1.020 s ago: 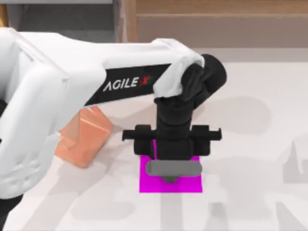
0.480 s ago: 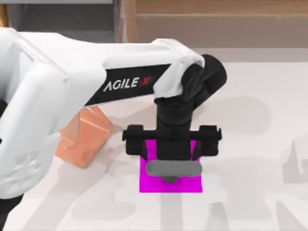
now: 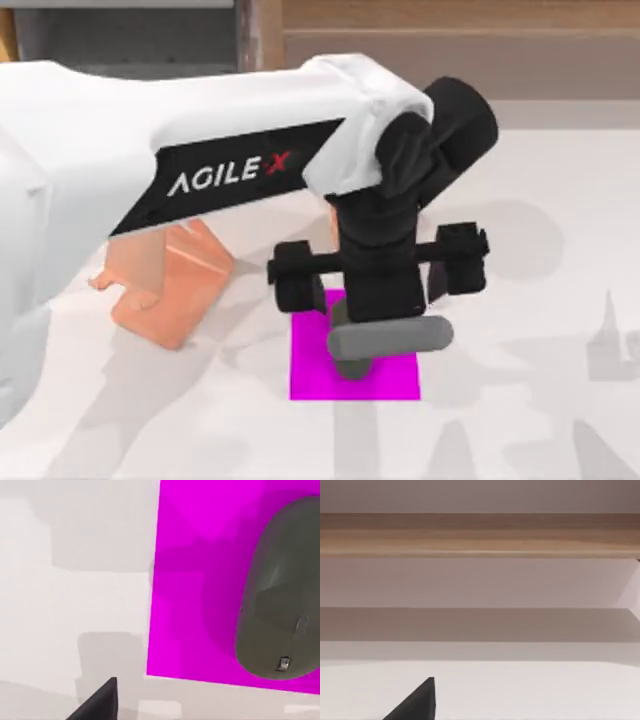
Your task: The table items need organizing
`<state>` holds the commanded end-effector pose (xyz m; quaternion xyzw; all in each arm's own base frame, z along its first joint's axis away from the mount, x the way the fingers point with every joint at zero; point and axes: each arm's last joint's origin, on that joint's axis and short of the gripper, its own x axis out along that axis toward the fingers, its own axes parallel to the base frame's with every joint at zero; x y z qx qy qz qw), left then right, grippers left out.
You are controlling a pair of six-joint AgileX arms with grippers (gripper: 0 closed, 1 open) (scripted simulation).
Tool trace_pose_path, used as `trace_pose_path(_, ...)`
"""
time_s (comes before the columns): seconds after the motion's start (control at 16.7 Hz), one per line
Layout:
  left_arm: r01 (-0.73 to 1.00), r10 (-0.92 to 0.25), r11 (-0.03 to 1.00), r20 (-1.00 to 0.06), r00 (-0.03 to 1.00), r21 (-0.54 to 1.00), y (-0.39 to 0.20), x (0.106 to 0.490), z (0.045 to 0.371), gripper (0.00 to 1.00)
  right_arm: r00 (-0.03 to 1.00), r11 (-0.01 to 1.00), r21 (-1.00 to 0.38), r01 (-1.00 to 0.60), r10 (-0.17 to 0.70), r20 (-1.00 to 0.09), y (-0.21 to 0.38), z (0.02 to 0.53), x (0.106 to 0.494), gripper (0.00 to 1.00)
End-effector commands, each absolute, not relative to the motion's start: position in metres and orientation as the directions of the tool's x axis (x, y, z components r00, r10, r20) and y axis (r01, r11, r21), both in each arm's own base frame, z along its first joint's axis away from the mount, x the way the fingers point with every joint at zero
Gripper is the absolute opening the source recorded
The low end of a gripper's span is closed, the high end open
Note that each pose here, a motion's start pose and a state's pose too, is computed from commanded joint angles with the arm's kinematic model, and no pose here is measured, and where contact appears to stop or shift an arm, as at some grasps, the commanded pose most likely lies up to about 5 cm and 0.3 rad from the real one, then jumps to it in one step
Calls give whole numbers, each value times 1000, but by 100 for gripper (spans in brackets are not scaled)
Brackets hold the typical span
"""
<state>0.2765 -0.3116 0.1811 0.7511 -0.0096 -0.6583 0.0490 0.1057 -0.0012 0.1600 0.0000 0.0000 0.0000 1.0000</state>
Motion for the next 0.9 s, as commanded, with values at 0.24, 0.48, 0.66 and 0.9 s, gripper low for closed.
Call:
trace_pose_path(0.24, 233, -178, -942, -947, 266, 242, -294, 263, 232, 100, 1000, 1000, 0, 0, 0, 0, -1, 160, 106, 100)
trace_pose_path(0.48, 530, -198, -759, -909, 366, 378, -241, 269, 265, 100, 1000, 1000, 0, 0, 0, 0, -1, 160, 106, 100)
trace_pose_path(0.66, 776, -136, -477, -908, 397, 412, -176, 284, 269, 100, 1000, 1000, 0, 0, 0, 0, -1, 160, 106, 100)
trace_pose_path(0.9, 935, 8, 110, -941, 339, 338, -60, 300, 248, 100, 1000, 1000, 0, 0, 0, 0, -1, 160, 106, 100)
